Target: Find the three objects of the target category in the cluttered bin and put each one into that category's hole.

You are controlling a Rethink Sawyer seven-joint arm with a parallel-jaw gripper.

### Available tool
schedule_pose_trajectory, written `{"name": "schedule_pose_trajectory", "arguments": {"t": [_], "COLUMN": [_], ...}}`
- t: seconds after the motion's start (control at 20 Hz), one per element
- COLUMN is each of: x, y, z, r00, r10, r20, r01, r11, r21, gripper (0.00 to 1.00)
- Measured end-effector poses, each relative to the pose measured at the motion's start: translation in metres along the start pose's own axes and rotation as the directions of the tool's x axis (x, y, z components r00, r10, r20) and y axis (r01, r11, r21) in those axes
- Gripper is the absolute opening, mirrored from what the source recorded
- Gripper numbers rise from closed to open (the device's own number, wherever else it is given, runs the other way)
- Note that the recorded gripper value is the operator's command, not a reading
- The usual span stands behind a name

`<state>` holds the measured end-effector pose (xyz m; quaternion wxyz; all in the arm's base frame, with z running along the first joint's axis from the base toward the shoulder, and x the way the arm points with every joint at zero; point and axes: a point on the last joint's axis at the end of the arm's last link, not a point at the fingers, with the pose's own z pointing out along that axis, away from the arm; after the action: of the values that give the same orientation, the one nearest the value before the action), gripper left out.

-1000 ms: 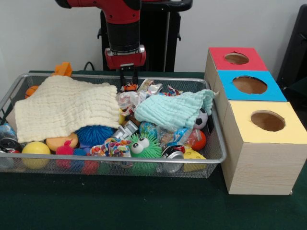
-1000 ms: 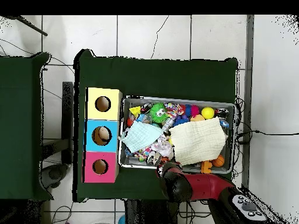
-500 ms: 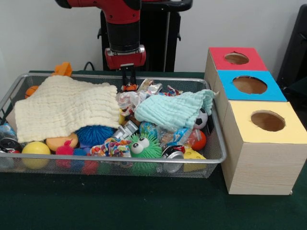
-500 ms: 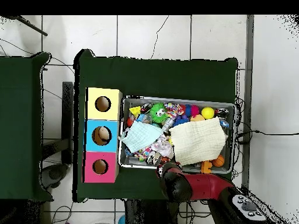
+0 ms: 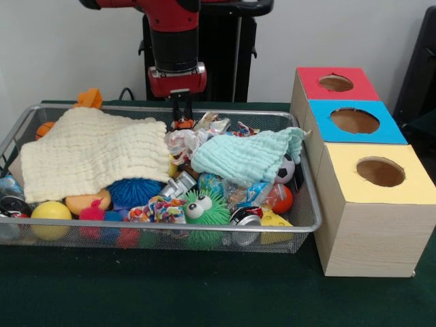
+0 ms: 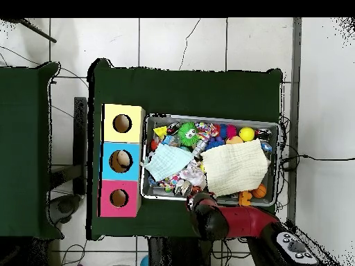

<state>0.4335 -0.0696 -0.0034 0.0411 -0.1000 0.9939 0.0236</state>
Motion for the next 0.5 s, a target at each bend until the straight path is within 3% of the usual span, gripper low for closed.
{"name": "schedule_pose_trajectory", "arguments": {"t": [0.5], "x": [-0.006], "y": [-0.004], "z": [-0.03], "r00": [0.9997], "r10": [-0.013], "r20": [-0.019], "r01": [0.013], "r11": [0.9995], "r21": [0.028], "gripper": [0.0]}}
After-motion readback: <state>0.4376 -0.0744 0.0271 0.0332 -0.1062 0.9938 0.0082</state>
